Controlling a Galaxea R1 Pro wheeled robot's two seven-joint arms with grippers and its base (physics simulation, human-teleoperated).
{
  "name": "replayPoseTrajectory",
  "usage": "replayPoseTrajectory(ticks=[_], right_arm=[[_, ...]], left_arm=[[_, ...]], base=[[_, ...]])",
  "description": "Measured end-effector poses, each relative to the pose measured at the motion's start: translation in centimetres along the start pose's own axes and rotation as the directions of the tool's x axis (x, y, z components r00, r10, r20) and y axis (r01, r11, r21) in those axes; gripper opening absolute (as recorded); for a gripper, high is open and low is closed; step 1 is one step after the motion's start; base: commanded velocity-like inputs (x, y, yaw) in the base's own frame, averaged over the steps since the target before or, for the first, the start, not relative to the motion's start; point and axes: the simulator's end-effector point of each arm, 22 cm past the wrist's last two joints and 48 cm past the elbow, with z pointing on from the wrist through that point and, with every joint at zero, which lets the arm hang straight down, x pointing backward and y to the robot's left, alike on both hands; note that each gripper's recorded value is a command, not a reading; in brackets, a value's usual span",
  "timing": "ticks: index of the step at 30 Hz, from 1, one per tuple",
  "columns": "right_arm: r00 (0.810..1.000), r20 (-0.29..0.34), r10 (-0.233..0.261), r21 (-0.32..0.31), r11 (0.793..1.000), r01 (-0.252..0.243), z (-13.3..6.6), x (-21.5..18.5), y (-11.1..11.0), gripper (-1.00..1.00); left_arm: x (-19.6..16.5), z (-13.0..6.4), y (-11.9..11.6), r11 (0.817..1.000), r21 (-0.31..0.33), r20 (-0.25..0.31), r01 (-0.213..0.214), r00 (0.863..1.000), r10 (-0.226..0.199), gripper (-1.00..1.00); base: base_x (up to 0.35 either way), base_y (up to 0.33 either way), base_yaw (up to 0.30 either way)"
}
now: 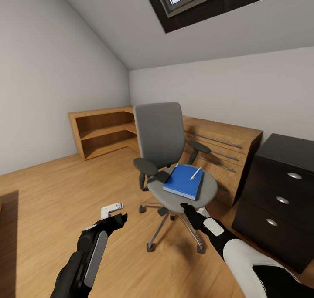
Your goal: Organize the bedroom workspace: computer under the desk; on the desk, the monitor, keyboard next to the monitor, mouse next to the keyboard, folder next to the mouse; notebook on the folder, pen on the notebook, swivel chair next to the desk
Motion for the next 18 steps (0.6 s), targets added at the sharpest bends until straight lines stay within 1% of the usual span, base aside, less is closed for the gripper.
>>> replayPoseTrajectory(ticks=[6, 18], right_arm=[[1.0, 0.001, 0.002, -0.002, 1.0, -0.002, 0.0, -0.02, 0.05, 1.0], [1.0, 0.001, 0.003, -0.004, 1.0, -0.003, 0.0, -0.05, 0.09, 1.0]], left_arm=[[0.06, 0.03, 0.0, 1.0, 0.0, -0.002, 0.0, 1.0, 0.0, 1.0], [0.06, 0.03, 0.09, 1.0, -0.003, -0.002, 0.001, 1.0, -0.001, 1.0]], base=[[0.208, -0.073, 0.0], [0.165, -0.073, 0.0]])
